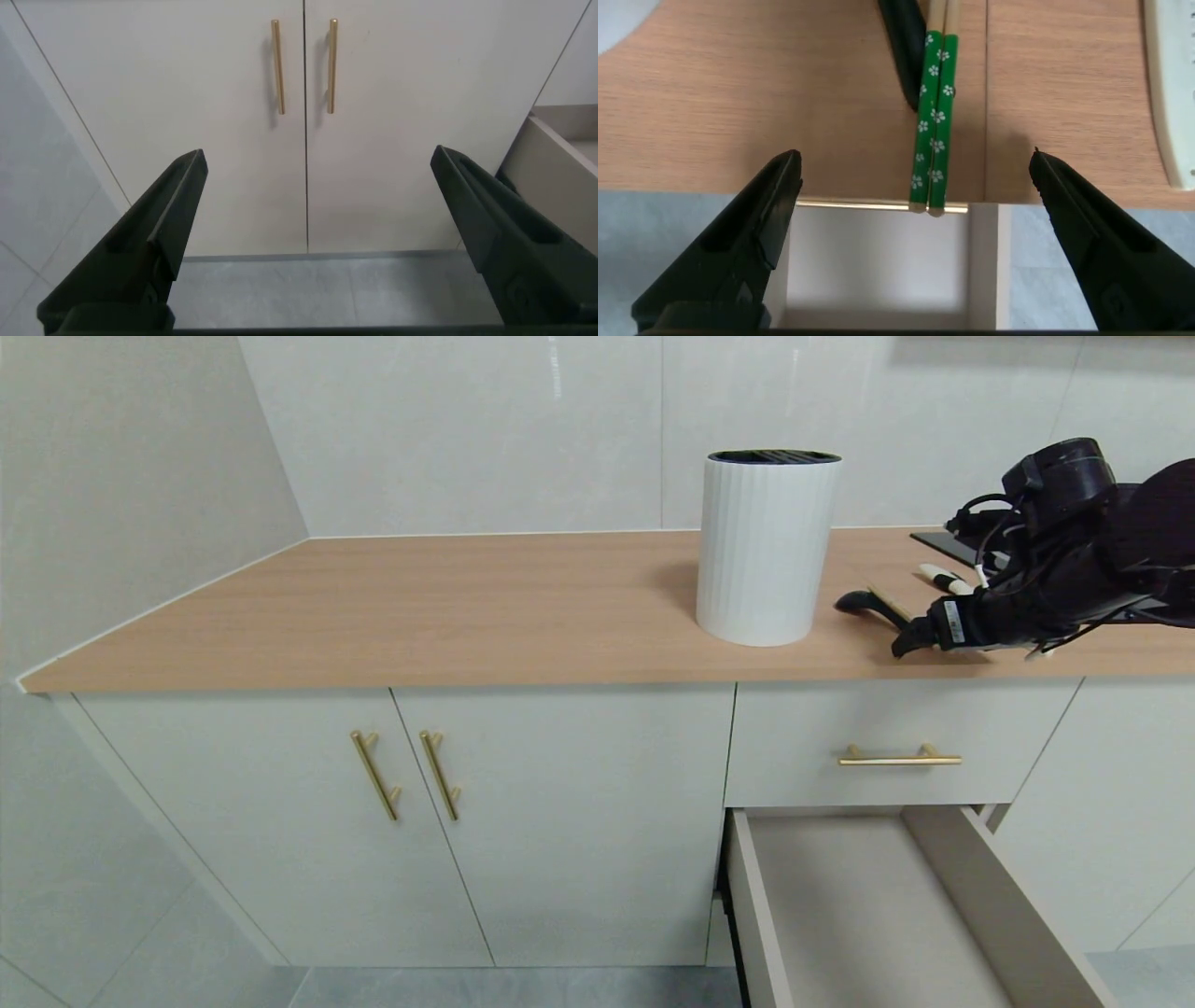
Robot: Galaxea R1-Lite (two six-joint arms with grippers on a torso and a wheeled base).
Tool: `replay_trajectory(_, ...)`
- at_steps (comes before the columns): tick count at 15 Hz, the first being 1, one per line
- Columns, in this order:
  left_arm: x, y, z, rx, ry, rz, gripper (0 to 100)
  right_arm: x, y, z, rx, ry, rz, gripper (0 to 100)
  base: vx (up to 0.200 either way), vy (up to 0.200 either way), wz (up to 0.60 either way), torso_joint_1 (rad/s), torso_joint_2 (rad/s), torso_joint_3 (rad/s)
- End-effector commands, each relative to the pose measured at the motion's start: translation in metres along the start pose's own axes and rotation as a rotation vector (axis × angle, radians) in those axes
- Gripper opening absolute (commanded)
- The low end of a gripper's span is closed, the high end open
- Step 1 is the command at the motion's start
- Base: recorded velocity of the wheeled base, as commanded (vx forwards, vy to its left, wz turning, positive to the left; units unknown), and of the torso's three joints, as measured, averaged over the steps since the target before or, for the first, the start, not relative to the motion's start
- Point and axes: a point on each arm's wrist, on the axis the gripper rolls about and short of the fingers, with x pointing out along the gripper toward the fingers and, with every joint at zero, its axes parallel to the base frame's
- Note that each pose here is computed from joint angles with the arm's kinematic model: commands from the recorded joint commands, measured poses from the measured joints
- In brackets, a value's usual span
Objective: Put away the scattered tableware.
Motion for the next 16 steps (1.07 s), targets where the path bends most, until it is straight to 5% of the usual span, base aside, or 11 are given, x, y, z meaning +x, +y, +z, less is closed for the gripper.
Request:
replay_trajectory(1,0.000,0.000,0.000,0.000,0.000,0.001,100,0.002,0.000,0.000,-0.001,0.003,0.000,100,0.000,0.000,0.00,0.000,0.00,0.000)
replay_trajectory(3,0.000,0.000,0.000,0.000,0.000,0.001,100,0.002,0.000,0.000,0.000,0.002,-0.001,100,0.000,0.000,0.00,0.000,0.00,0.000)
replay_trajectory(4,0.000,0.000,0.000,0.000,0.000,0.001,100,0.001,0.000,0.000,0.000,0.002,-0.001,0,0.000,0.000,0.00,0.000,0.00,0.000)
replay_trajectory(16,0.000,0.000,0.000,0.000,0.000,0.001,100,-0.026,-0.007,0.004,0.016,-0.048,-0.008,0,0.000,0.000,0.00,0.000,0.00,0.000)
